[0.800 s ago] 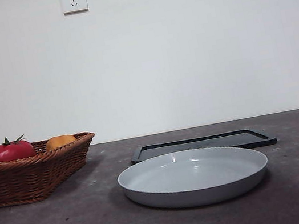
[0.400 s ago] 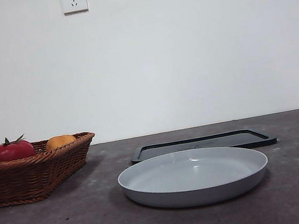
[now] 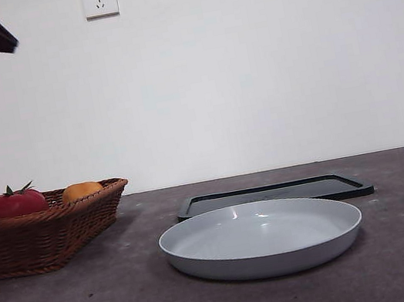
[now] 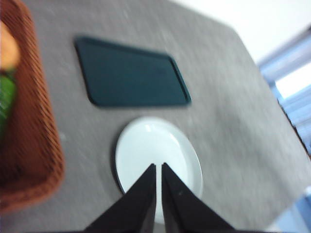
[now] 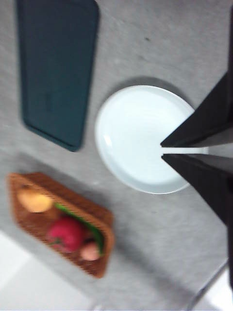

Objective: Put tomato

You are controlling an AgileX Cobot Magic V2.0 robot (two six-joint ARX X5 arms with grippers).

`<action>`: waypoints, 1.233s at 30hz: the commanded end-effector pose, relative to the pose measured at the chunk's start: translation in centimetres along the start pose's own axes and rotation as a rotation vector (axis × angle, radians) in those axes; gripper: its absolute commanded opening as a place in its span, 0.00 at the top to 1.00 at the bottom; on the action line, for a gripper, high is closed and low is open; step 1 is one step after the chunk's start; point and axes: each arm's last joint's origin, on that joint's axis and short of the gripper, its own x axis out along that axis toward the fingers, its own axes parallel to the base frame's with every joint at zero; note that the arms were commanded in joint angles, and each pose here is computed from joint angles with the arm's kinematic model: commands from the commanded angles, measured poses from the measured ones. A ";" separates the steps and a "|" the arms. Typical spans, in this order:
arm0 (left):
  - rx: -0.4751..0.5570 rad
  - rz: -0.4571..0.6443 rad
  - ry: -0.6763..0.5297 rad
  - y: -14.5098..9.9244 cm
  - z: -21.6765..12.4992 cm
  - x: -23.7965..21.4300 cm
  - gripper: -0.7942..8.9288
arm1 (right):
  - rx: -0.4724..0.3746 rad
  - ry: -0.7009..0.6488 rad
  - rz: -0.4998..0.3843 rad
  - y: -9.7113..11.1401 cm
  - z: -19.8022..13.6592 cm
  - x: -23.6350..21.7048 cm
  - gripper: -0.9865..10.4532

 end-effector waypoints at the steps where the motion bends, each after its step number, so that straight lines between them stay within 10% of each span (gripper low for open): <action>1: 0.047 -0.026 0.054 -0.8 -0.2 0.2 0.90 | -0.044 0.048 -0.017 0.9 -0.2 0.5 0.91; 14: 0.090 -0.038 0.175 -1.3 -1.6 0.6 0.87 | -0.087 0.186 0.024 2.2 -1.5 1.7 0.90; 18: 0.090 -0.038 0.176 -1.3 -1.6 0.6 0.57 | -0.085 0.187 0.024 2.2 -1.5 1.7 0.88; 25: 0.088 -0.036 0.178 -1.3 -1.7 0.5 0.18 | -0.064 0.180 0.004 2.1 -1.5 1.7 0.42; 37: 0.043 0.036 0.200 -0.9 0.3 0.9 0.18 | -0.040 0.177 -0.001 2.2 -1.3 1.7 0.42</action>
